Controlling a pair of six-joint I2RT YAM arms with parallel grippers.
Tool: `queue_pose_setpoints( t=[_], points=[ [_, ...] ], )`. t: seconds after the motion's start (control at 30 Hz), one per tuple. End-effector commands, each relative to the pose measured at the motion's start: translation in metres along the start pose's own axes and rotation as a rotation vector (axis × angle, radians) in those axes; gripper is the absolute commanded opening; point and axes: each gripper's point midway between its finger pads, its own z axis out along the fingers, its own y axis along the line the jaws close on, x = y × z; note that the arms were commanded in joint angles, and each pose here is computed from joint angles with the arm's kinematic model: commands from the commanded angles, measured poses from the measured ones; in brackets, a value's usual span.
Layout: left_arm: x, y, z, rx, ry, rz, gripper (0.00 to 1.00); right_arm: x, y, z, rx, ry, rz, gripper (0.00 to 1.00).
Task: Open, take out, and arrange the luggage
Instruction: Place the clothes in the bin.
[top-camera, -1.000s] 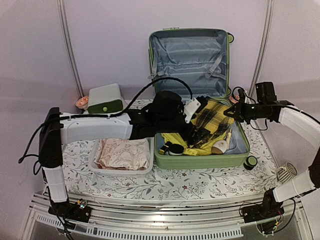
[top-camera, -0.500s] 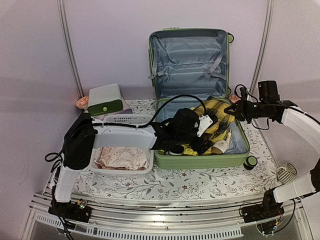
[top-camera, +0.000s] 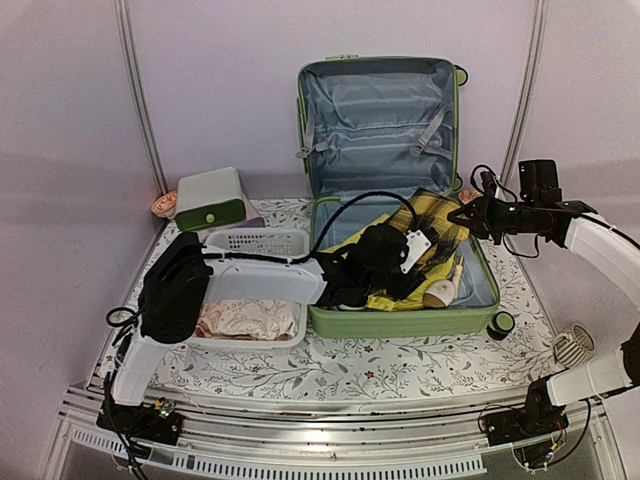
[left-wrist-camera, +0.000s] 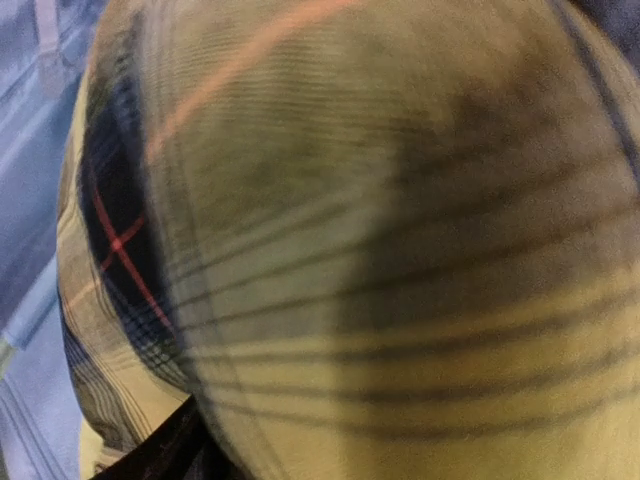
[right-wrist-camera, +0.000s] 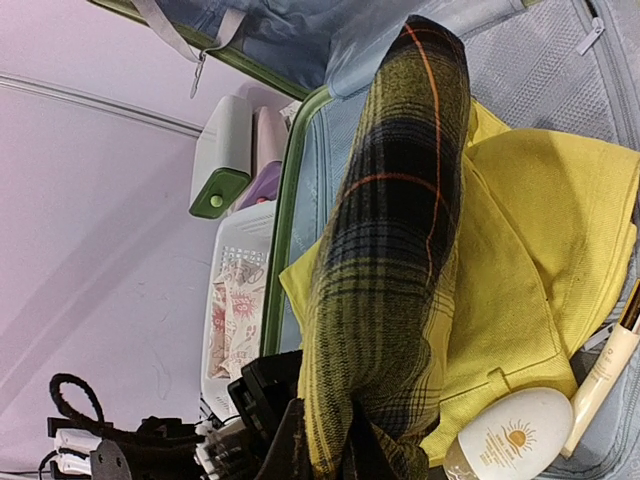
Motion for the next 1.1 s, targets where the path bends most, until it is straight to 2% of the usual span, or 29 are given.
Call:
queue_pose_setpoints(
  t=[0.0, 0.1, 0.13, 0.4, 0.57, 0.73, 1.07],
  points=[
    [-0.014, 0.006, 0.007, -0.062, -0.046, 0.038, 0.54, -0.003, 0.025, -0.008, -0.079, -0.021, -0.042, 0.04],
    [-0.023, 0.012, 0.003, -0.087, -0.062, 0.058, 0.08, -0.003, 0.027, -0.009, -0.081, -0.022, -0.041, 0.04],
    [-0.026, 0.013, 0.0, -0.093, -0.068, 0.068, 0.0, -0.003, 0.028, -0.01, -0.084, -0.023, -0.043, 0.04],
    [-0.059, 0.031, -0.035, -0.106, -0.094, 0.119, 0.0, -0.011, 0.069, -0.014, -0.116, -0.049, -0.115, 0.04],
    [-0.086, 0.047, -0.073, -0.117, -0.139, 0.116, 0.0, -0.022, 0.102, -0.029, -0.182, -0.11, -0.155, 0.03],
    [-0.101, 0.066, -0.111, -0.141, -0.147, 0.131, 0.0, -0.016, 0.129, -0.026, -0.247, -0.105, -0.176, 0.03],
    [-0.07, 0.094, -0.166, -0.197, -0.01, 0.153, 0.0, 0.008, 0.194, 0.01, -0.385, -0.034, -0.275, 0.03]
  ],
)
